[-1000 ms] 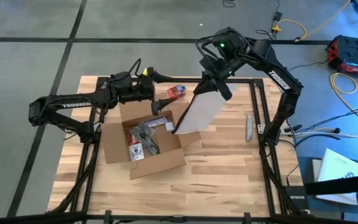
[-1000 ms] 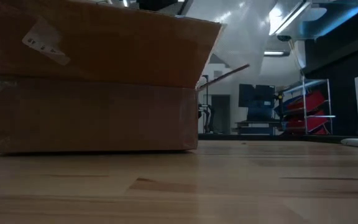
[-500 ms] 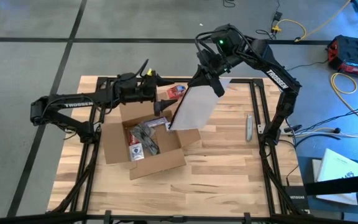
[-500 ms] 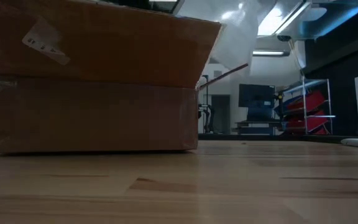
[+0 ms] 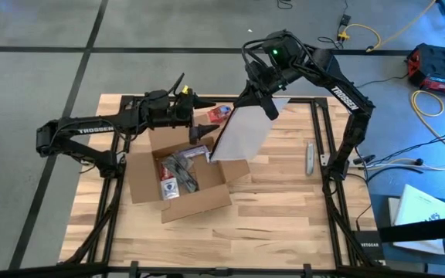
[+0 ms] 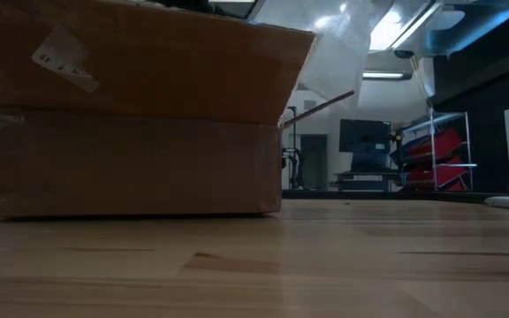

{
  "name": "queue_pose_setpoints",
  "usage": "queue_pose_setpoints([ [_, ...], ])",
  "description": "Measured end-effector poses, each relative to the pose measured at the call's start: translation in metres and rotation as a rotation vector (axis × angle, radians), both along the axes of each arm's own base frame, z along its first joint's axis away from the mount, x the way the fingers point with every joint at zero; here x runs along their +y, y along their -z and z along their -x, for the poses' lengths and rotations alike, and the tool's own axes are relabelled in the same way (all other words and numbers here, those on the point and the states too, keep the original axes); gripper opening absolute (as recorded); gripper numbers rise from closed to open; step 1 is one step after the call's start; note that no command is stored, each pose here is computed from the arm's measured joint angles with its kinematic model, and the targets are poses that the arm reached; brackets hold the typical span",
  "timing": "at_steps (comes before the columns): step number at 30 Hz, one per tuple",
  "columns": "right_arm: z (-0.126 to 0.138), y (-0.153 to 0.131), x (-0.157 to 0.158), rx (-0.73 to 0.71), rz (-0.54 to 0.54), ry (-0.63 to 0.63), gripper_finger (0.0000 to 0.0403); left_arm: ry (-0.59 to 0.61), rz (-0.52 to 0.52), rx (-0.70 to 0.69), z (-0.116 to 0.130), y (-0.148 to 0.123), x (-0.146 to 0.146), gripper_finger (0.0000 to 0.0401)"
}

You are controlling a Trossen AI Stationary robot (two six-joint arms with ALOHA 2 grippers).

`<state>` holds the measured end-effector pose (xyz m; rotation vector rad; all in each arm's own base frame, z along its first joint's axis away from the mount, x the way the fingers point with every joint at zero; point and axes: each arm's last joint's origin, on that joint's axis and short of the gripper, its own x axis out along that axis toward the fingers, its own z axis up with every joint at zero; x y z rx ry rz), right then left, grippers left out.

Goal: Unpack boxes
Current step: Open the transparent zip bag

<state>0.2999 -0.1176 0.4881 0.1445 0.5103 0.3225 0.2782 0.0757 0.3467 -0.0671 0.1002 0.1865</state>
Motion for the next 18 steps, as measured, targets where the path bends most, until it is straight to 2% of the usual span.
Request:
queue_pose_setpoints([
  [4,0.000,0.000,0.000,0.001,0.001,0.000,0.0000,0.035,0.092,0.039,0.001,0.005,-0.001,0.0395],
  [8,0.000,0.000,0.000,0.002,0.001,0.000,0.0000,0.071,0.133,0.063,0.001,0.008,-0.003,0.0395],
  [12,0.000,0.000,0.000,0.002,0.004,0.001,0.0000,0.143,0.152,0.069,0.001,0.008,-0.004,0.0395],
  [18,0.000,0.000,0.000,0.002,0.013,0.004,0.0000,0.121,0.150,0.113,0.002,0.013,-0.002,0.0395],
])
